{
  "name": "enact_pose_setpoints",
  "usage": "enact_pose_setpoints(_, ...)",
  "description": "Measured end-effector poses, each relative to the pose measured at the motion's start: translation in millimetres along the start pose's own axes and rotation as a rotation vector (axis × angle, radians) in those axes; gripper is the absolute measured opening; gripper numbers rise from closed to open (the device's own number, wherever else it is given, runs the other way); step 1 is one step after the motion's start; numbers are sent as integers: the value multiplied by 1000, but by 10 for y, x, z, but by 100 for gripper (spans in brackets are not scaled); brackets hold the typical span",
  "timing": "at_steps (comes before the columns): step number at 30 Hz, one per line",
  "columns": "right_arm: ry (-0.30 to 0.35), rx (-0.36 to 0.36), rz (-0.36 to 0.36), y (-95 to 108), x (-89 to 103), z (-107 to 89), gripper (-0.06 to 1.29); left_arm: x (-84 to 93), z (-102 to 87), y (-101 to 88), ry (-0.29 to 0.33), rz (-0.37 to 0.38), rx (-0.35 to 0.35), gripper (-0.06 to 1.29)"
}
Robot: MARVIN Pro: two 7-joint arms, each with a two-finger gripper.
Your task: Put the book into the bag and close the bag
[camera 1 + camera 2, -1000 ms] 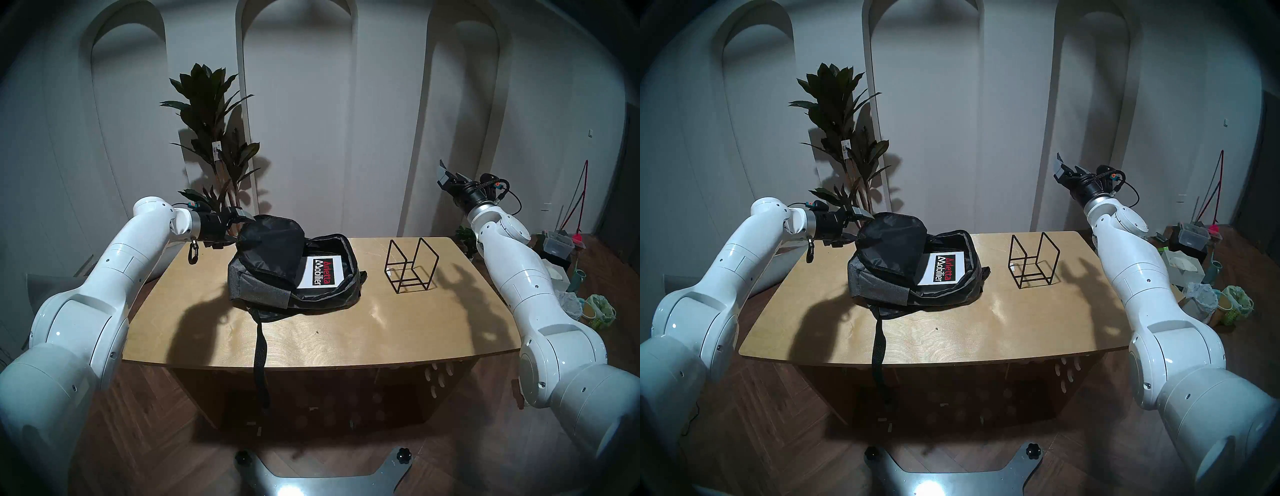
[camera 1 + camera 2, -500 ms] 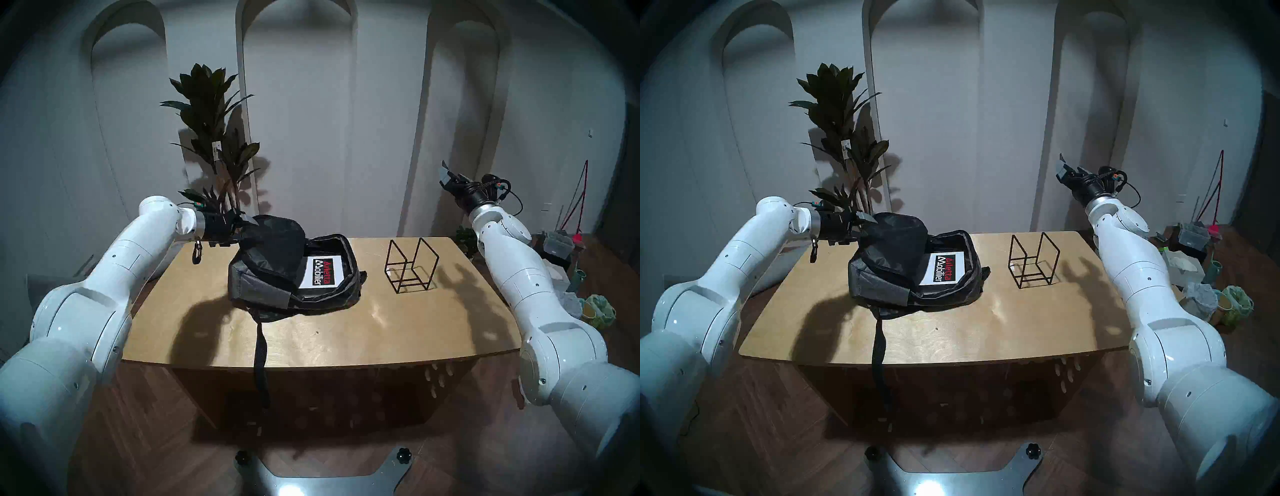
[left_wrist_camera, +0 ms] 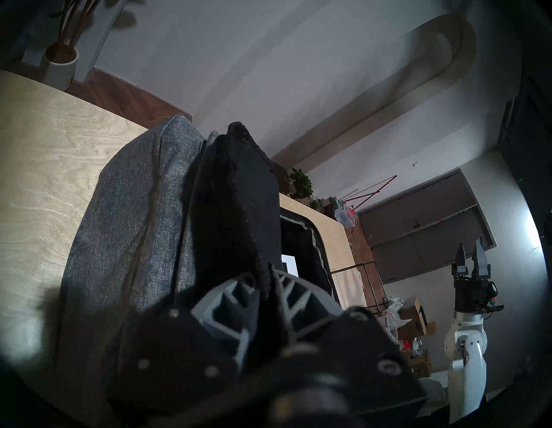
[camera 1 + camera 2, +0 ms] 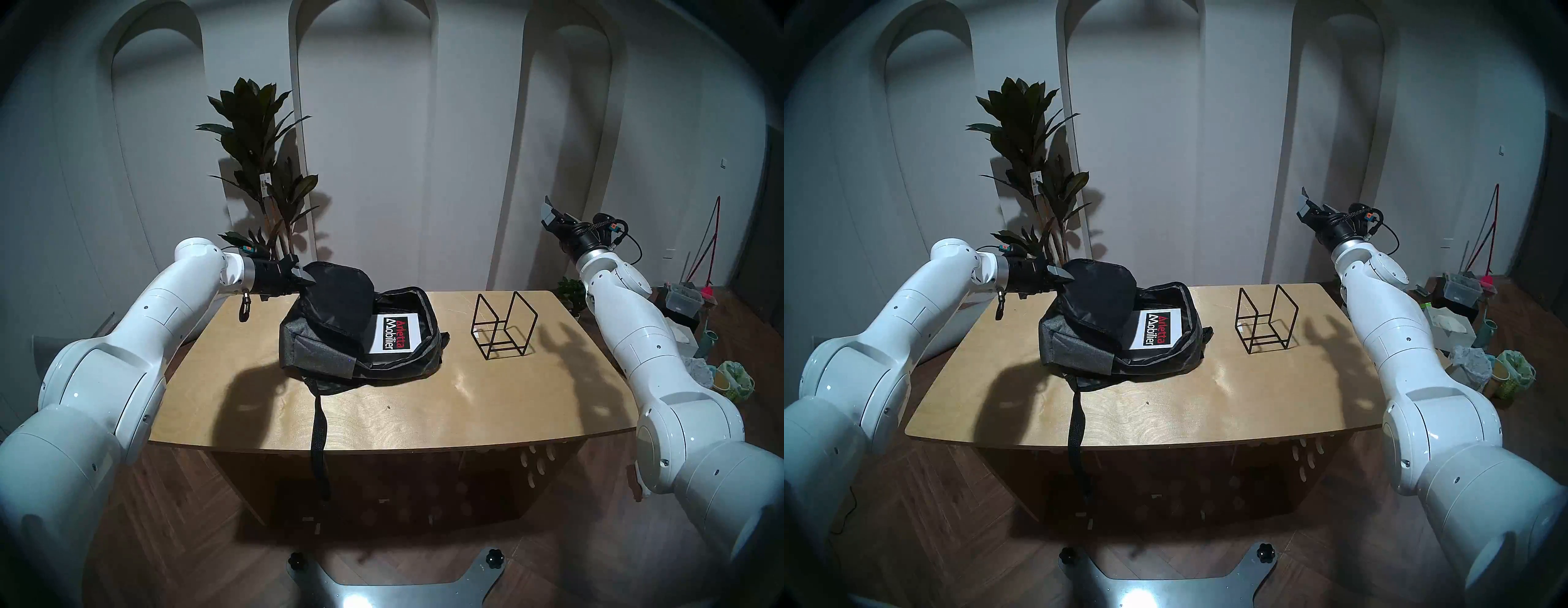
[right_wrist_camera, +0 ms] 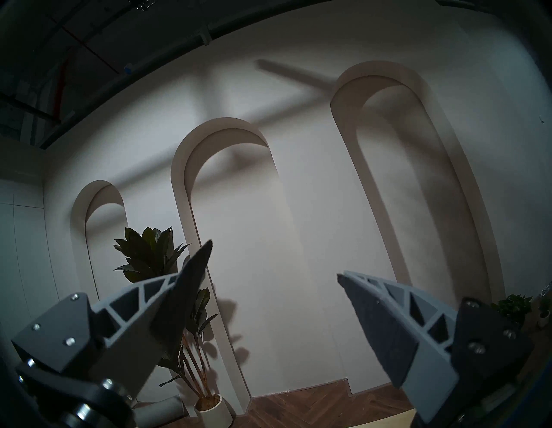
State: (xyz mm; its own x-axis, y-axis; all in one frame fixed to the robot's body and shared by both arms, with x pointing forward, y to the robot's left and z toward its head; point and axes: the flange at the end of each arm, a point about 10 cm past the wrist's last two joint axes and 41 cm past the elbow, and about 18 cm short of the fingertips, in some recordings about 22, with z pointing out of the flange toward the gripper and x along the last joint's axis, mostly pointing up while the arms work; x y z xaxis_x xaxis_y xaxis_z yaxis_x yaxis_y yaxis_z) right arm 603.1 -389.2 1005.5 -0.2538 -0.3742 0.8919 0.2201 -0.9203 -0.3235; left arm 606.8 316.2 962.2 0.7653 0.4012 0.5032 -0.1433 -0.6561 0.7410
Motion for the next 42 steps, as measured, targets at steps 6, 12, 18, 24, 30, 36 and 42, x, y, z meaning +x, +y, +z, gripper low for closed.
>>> enact_pose_setpoints(6,4,-6,5,30,13,-11,120,38,43,160,4,10,-56,1)
enact_pose_setpoints(12,11,-14,5,85,43,-33,120,35,128,348,-3,23,-122,-3)
enact_pose_setpoints(18,19,-20,3,127,78,-50,120,-2,236,514,-18,33,-175,-3)
enact_pose_setpoints(24,30,-23,0,173,122,-77,120,-108,425,703,-58,56,-215,-3)
enact_pose_setpoints(30,44,-25,-3,207,167,-110,120,-235,593,806,-105,79,-222,-3)
enact_pose_setpoints(36,54,-29,-7,247,202,-156,120,-333,725,820,-141,86,-206,-3)
enact_pose_setpoints(42,59,-40,-11,303,214,-216,120,-412,856,815,-166,89,-179,-3)
